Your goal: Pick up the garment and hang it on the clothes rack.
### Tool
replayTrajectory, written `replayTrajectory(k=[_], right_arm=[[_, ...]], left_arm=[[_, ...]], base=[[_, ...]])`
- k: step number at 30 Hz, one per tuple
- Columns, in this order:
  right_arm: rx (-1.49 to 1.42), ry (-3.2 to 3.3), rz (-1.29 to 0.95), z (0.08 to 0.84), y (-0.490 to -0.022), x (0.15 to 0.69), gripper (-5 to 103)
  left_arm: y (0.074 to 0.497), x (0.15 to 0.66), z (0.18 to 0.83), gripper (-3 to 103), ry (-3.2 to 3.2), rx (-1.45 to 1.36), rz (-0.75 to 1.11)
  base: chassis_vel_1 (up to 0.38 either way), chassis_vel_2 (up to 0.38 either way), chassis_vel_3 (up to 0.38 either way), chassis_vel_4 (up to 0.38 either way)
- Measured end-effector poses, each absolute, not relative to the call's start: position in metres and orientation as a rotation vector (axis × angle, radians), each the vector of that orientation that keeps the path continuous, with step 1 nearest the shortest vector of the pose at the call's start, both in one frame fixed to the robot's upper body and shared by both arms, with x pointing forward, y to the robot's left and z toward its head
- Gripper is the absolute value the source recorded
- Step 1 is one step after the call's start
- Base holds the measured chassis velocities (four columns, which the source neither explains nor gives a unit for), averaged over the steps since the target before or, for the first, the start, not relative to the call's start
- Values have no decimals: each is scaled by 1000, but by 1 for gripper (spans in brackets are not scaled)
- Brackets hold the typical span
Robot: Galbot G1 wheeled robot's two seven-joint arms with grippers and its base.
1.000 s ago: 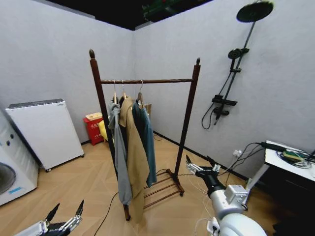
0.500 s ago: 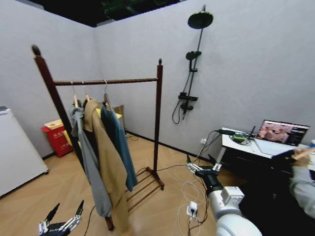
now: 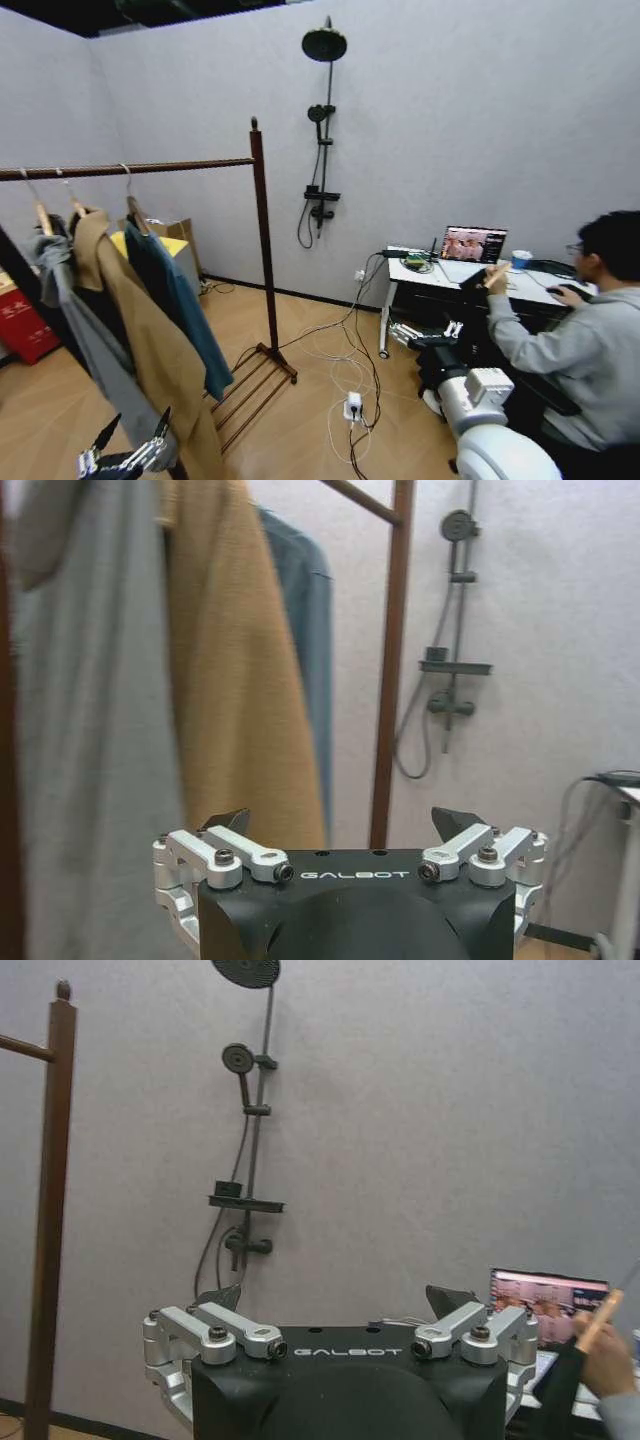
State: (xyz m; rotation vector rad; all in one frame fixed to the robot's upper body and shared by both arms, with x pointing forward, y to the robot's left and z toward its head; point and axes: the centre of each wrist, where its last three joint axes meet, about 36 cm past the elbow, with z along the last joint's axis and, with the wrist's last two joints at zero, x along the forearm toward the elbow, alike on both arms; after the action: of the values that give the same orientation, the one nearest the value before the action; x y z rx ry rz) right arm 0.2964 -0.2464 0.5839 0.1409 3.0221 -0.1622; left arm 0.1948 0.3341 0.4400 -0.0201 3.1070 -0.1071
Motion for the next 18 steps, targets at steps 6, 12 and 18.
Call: replayTrajectory(k=[6, 12, 18], right_arm=[[145, 3021, -158, 586, -249, 297, 100], [148, 3024, -160, 586, -249, 296, 100], [147, 3024, -155, 584, -249, 296, 100]], left_arm=[[334, 195, 440, 100, 3107, -20, -107], [334, 195, 440, 100, 3107, -20, -107], [334, 195, 440, 100, 3107, -21, -107]], base=[[-43, -208, -202, -35], [10, -262, -256, -11], [41, -290, -298, 43]])
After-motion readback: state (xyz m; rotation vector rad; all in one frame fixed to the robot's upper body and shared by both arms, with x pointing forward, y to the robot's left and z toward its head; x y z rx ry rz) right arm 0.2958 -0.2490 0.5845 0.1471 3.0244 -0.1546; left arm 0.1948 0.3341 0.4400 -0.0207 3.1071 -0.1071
